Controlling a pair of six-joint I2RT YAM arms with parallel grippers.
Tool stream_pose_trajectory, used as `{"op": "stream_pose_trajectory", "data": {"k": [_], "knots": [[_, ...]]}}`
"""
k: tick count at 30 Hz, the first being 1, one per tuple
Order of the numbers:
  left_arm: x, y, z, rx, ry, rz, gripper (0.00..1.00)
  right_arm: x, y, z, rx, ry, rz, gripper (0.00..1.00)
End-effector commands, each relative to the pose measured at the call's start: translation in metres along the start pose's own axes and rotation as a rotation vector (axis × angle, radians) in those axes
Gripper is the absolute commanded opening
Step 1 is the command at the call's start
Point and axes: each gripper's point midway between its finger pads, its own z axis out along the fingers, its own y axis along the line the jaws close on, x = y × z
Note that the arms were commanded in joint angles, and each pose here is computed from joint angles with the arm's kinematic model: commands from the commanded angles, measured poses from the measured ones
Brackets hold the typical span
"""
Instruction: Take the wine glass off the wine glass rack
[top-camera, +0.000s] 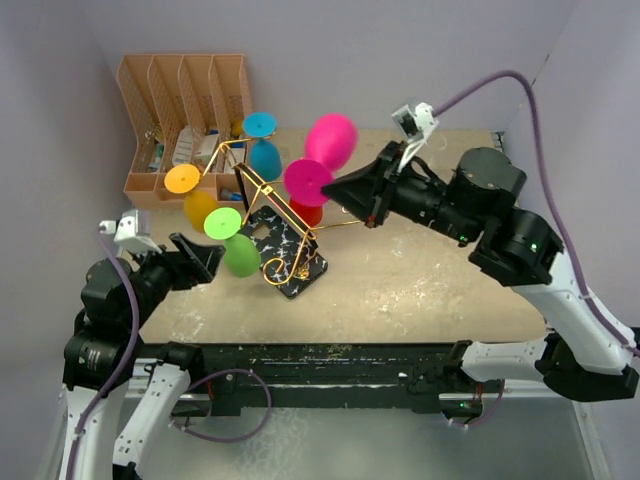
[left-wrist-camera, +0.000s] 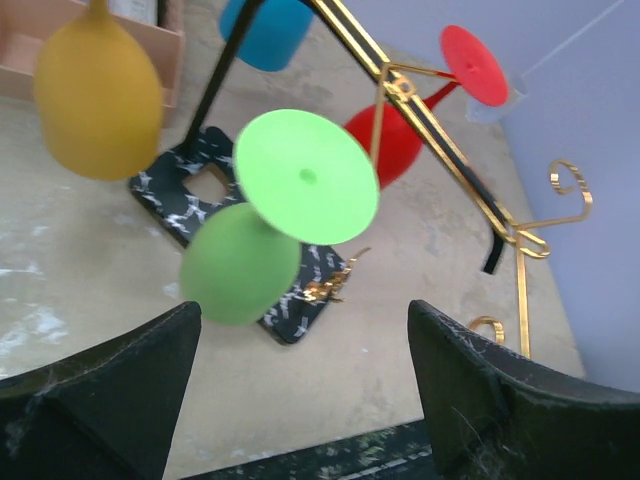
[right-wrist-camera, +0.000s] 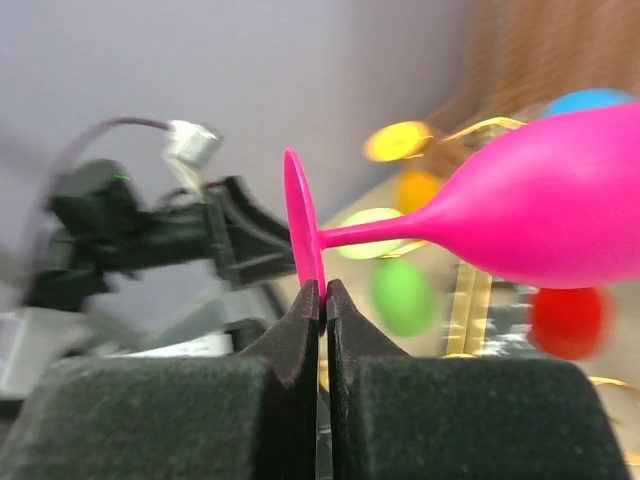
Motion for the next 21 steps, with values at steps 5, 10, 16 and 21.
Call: {"op": "stream_pose_trajectory", "data": {"k": [5,10,16,21], "knots": [[-0.043,-0.102,0.01,0.351,0.157,-0.222,0.92,-0.022,-0.108,-0.061,0.516,-0.063,-0.668,0.0],[-0.052,-0.137,0.014,0.494,0.258,-0.337,0.99,-0.03,-0.098,-0.09,0.53,-0.18,-0.843,0.0],[-0.052,-0.161,0.013,0.639,0.363,-0.478,0.99,-0.018,-0.081,-0.085,0.463,-0.196,-1.012,0.0],[-0.05,-0.168,0.013,0.703,0.416,-0.569,0.98,0.002,-0.063,-0.06,0.448,-0.144,-1.21,0.0]]}}
